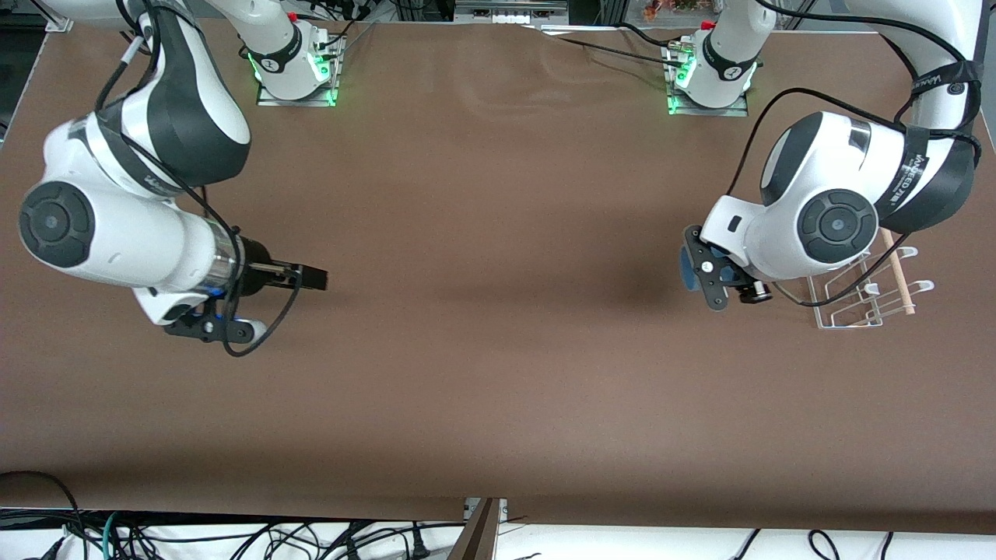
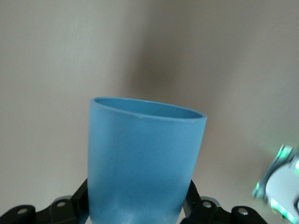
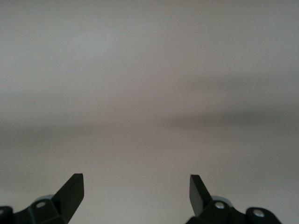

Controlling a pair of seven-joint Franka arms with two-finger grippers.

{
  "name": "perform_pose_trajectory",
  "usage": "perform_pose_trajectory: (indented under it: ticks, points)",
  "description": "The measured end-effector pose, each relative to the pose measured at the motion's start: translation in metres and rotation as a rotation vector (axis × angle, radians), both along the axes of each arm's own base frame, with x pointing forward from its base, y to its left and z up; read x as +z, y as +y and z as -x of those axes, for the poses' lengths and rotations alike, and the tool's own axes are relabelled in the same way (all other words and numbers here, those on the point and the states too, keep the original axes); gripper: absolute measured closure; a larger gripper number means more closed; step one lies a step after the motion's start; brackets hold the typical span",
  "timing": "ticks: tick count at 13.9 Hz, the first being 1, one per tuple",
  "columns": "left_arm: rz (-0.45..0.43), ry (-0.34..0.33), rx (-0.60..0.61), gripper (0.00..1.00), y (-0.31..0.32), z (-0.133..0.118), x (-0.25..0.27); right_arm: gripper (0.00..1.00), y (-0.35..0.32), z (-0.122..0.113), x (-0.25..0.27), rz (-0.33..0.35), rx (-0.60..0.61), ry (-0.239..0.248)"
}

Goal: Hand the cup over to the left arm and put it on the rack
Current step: 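Open the right gripper and withdraw while the left gripper holds the cup, then carry the cup with the left gripper and lower it onto the rack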

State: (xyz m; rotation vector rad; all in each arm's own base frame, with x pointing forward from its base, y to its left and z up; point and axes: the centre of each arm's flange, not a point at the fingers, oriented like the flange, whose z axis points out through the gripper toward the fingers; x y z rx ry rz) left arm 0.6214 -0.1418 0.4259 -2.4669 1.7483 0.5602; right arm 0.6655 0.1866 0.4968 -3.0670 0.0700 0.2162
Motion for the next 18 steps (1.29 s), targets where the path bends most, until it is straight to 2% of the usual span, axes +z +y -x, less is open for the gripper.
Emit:
perform_pose_trajectory:
  ticks: [3, 5, 7, 10, 12, 15, 16, 18]
  points:
    - [-0.255, -0.010, 0.014, 0.22, 0.041, -0.003, 0.003, 0.00, -0.040, 0.011, 0.017, 0.068, 0.100, -0.020]
    - [-0.405, 0.032, 0.049, 0.22, 0.075, 0.001, 0.008, 0.00, -0.077, 0.025, 0.029, 0.099, 0.122, -0.017]
    - [-0.562, 0.046, 0.080, 0.22, 0.101, 0.006, 0.024, 0.00, -0.094, 0.041, 0.045, 0.109, 0.122, -0.027]
    - [-0.794, 0.043, 0.061, 0.22, 0.099, 0.012, 0.039, 0.00, -0.096, 0.058, 0.065, 0.132, 0.124, -0.059]
    - [-0.937, 0.063, 0.046, 0.22, 0.093, 0.010, 0.009, 0.00, -0.104, 0.065, 0.084, 0.137, 0.109, -0.095]
    - [-1.079, 0.086, 0.105, 0.22, 0.115, 0.007, -0.058, 0.00, -0.111, 0.071, 0.107, 0.138, 0.093, -0.159]
    - [-1.118, 0.093, 0.098, 0.22, 0.126, 0.008, -0.076, 0.00, -0.112, 0.073, 0.111, 0.139, 0.093, -0.167]
    - [-1.169, 0.068, 0.029, 0.22, 0.137, 0.008, -0.100, 0.00, -0.115, 0.074, 0.113, 0.141, 0.087, -0.169]
